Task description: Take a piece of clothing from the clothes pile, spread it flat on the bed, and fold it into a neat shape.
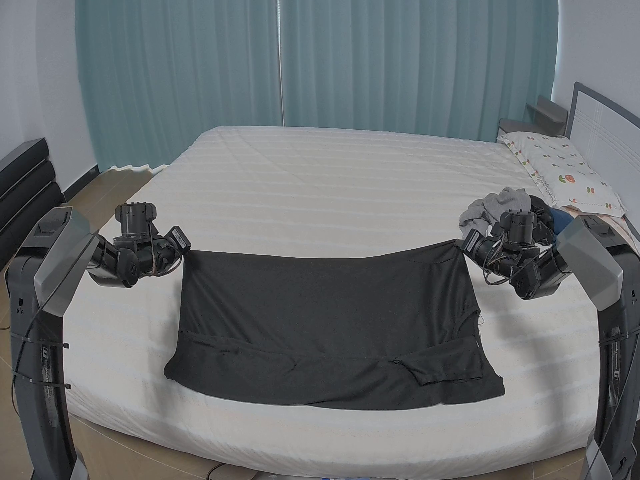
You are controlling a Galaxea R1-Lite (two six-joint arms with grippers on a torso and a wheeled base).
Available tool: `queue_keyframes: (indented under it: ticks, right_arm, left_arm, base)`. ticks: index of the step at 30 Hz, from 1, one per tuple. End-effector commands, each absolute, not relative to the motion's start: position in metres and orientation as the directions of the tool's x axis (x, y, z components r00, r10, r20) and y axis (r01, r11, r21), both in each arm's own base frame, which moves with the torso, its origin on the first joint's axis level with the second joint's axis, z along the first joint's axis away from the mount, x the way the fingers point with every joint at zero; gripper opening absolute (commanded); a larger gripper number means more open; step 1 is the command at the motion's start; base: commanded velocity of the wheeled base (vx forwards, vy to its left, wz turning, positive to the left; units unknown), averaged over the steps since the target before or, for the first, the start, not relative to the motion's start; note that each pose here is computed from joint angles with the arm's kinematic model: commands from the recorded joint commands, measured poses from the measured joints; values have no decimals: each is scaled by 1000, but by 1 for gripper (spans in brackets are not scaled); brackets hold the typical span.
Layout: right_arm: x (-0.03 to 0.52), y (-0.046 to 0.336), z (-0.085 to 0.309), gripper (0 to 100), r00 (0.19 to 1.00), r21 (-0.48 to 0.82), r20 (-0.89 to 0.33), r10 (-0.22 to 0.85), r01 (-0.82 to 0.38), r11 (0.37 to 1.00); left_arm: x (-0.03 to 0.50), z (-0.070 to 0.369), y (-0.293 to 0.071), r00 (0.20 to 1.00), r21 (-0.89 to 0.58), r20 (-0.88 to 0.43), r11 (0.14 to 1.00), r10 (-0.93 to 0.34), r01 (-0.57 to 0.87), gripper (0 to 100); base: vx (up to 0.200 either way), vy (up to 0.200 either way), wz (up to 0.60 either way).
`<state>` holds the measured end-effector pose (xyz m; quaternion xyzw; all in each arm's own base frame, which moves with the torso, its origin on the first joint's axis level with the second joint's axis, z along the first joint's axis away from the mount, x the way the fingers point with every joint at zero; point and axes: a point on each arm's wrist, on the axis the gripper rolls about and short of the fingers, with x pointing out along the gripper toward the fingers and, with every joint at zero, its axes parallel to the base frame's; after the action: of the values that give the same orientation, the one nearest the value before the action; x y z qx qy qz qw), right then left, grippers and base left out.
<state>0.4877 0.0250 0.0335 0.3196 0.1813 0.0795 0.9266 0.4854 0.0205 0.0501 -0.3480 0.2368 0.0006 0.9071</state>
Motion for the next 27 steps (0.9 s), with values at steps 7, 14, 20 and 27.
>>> queue_keyframes:
  ticks: [7,14,20,27]
  right_arm:
    - [485,21,26,0,914,618,-317,252,-2,786]
    - [474,19,37,0,908,623,-324,265,-6,782]
    - [463,17,41,0,893,631,-341,293,-14,776]
    - [443,16,41,0,863,629,-400,310,12,777]
  left_arm:
    - [483,51,21,883,-630,-440,757,-163,-174,0]
    - [472,58,20,877,-630,-449,757,-172,-174,0]
    - [463,67,20,875,-629,-450,758,-175,-172,0]
    - [437,61,18,818,-576,-545,791,-184,-206,0]
  base:
    - [0,0,0]
    - [0,0,0]
    - [0,0,0]
    - [0,0,0]
